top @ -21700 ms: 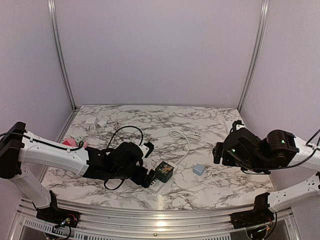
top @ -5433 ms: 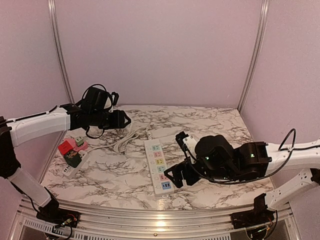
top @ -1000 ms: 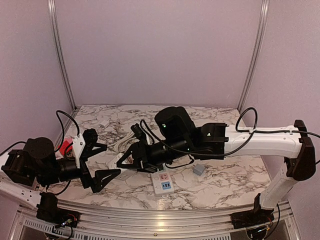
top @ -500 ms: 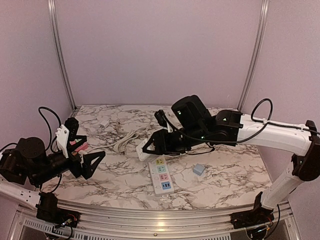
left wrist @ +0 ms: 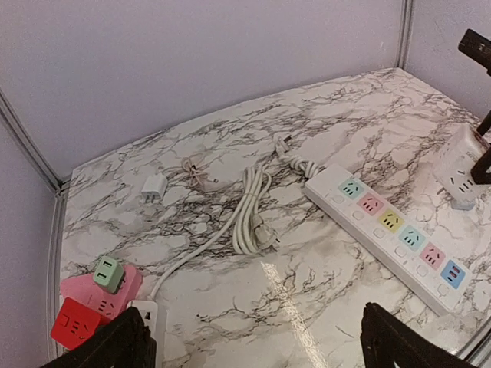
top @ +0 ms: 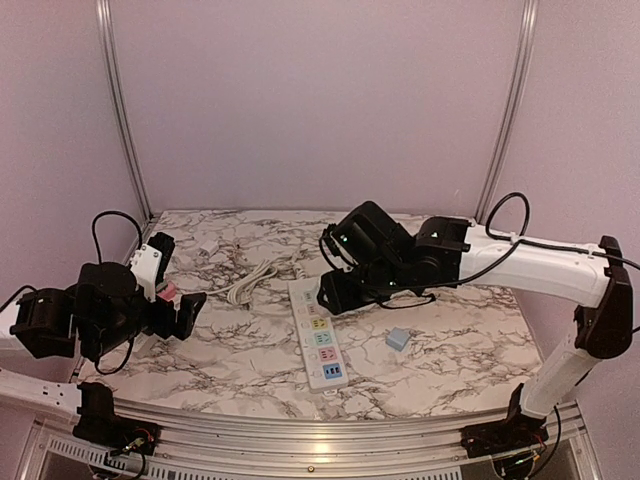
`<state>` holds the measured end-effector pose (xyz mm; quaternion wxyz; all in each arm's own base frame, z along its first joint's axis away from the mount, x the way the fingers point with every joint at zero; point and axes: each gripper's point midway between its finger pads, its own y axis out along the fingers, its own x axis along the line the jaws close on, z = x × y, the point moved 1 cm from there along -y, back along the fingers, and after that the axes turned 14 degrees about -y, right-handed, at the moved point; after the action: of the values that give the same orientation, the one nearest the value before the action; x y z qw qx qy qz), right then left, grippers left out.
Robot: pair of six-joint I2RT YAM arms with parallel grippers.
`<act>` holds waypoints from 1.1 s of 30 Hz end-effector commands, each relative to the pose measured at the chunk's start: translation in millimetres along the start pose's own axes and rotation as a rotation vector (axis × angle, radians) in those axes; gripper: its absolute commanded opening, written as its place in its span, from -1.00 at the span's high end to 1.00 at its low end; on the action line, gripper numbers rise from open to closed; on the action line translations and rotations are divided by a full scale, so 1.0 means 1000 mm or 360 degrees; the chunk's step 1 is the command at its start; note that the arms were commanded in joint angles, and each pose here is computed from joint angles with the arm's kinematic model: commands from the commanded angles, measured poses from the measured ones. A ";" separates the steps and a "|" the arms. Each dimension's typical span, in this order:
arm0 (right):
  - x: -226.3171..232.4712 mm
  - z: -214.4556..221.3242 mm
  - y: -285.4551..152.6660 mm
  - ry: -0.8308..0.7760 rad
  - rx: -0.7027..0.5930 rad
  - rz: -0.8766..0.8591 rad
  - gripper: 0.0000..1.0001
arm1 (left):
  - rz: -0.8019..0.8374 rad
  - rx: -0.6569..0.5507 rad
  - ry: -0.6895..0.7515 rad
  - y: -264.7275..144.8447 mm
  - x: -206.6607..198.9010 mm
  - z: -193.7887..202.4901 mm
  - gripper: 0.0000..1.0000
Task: Insert the plug
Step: Insert the plug into the socket slot.
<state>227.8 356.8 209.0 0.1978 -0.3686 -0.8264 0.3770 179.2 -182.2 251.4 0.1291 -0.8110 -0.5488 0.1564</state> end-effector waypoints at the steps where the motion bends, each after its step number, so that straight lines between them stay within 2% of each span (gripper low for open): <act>1: -0.009 -0.020 0.007 -0.0098 -0.0050 0.0130 1.00 | -0.0065 0.0095 -0.0111 0.011 0.020 0.003 -0.98; 12: -0.003 -0.005 0.055 -0.0245 0.0149 0.0180 1.00 | -0.0073 0.0108 -0.0208 0.019 0.037 0.008 -0.98; 33: -0.004 -0.006 0.090 -0.0340 0.0195 0.0252 1.00 | -0.0182 0.0104 -0.0321 0.033 0.065 0.006 -0.98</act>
<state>263.6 390.2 123.8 0.1102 -0.3632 -0.7753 0.5048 225.0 -131.9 224.9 0.1156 -0.7503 -0.6016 0.2486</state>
